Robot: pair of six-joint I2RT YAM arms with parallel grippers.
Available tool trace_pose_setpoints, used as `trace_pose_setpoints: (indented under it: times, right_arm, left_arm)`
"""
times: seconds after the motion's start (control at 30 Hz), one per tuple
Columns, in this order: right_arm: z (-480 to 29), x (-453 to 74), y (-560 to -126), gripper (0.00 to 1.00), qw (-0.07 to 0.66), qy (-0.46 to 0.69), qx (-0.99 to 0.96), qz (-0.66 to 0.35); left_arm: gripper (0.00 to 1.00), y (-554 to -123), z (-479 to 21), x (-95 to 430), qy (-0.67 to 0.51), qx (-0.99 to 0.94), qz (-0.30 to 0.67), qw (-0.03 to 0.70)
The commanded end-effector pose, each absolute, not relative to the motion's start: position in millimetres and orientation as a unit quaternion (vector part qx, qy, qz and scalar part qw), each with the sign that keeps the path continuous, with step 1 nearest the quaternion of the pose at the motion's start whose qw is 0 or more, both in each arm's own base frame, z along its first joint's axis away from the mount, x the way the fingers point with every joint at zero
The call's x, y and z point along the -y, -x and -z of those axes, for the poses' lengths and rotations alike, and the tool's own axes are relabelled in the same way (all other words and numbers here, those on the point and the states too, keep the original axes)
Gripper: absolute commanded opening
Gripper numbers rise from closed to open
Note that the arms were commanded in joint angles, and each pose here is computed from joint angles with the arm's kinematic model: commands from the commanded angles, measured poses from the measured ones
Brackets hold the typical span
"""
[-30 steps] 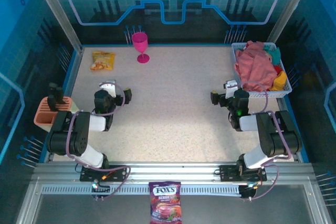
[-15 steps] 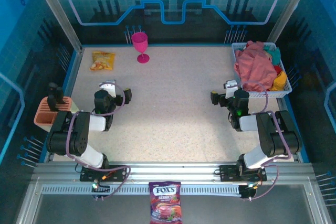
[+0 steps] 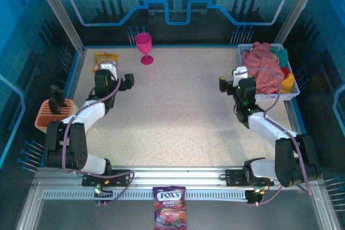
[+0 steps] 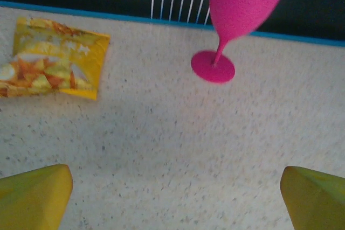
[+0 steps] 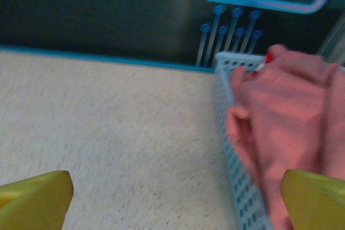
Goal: Fold and stack the t-shirts
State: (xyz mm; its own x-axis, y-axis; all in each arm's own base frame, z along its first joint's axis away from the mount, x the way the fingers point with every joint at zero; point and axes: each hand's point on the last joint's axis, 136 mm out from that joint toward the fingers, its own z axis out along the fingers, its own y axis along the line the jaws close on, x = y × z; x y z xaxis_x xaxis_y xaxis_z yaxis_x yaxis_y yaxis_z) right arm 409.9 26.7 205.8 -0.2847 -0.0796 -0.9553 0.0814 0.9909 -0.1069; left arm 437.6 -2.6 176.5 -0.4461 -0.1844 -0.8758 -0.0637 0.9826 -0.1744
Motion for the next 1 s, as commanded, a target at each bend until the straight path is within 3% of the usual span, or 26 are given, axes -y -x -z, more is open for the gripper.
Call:
trace_pose_setpoints:
  times: [0.0,0.13,0.3,0.5,0.67,0.97]
  right_arm:
    - [-215.4,5.8,-399.4,1.00,0.525,-0.093,-0.839,0.105]
    - [-235.4,20.1,-412.9,1.00,0.463,-0.135,-0.872,0.086]
    - [-225.7,29.8,-443.6,1.00,0.398,-0.198,-0.896,-0.003]
    - [-226.8,80.9,-451.8,1.00,0.354,-0.246,-0.898,0.085]
    - [-202.3,119.3,-448.3,1.00,0.330,-0.324,-0.883,0.077]
    - [-154.2,147.7,-470.4,0.99,0.295,-0.338,-0.886,0.117]
  left_arm:
    - [0.99,-400.5,-178.7,3.7,0.126,-0.893,0.069,0.427]
    - [0.99,-383.4,-218.8,18.0,0.142,-0.892,0.122,0.411]
    - [0.99,-371.0,-227.8,54.2,0.088,-0.908,0.196,0.360]
    - [0.99,-360.1,-235.5,72.1,0.069,-0.897,0.235,0.368]
    - [0.99,-353.6,-245.2,74.4,0.061,-0.891,0.230,0.386]
    - [0.99,-351.7,-250.8,78.3,0.056,-0.887,0.241,0.391]
